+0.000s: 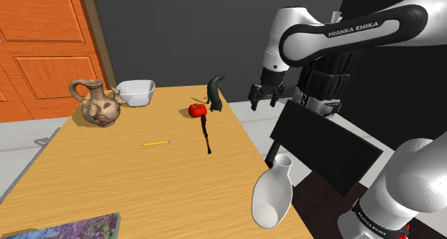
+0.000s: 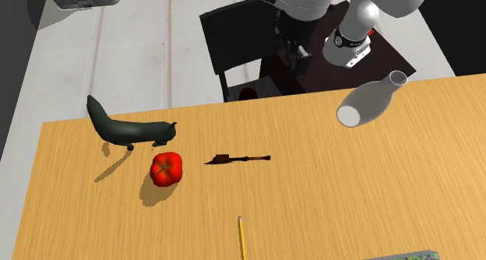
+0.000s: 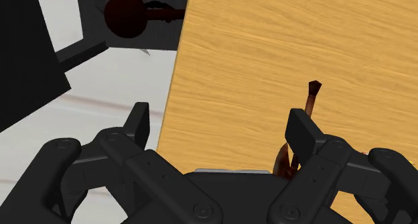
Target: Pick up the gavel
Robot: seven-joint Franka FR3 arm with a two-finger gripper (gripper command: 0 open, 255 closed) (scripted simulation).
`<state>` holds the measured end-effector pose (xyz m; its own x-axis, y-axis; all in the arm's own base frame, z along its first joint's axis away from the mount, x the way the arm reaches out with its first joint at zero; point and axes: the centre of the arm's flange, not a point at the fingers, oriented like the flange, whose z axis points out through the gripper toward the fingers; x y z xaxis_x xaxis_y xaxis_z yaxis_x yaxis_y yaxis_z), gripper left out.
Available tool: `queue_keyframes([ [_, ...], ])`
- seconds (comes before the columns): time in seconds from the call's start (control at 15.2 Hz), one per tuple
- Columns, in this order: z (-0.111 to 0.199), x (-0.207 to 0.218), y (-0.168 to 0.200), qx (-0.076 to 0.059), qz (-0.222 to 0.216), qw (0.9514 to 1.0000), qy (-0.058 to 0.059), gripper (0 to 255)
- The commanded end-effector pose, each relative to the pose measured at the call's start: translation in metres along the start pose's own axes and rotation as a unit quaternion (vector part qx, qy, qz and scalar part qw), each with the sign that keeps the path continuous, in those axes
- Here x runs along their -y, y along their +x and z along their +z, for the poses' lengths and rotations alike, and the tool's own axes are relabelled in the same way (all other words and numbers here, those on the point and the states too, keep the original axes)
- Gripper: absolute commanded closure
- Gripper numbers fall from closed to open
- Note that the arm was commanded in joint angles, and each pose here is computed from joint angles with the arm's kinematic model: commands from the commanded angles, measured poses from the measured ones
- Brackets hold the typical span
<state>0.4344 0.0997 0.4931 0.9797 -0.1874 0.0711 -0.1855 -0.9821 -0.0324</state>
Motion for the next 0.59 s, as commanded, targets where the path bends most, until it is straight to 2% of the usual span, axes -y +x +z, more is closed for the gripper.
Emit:
queue_keyframes([
  [0.0, 0.017, 0.017, 0.013, 0.0, 0.003, 1.0, -0.004, 0],
  [0.53, 0.086, 0.083, 0.065, 0.004, 0.015, 0.9997, -0.021, 0],
])
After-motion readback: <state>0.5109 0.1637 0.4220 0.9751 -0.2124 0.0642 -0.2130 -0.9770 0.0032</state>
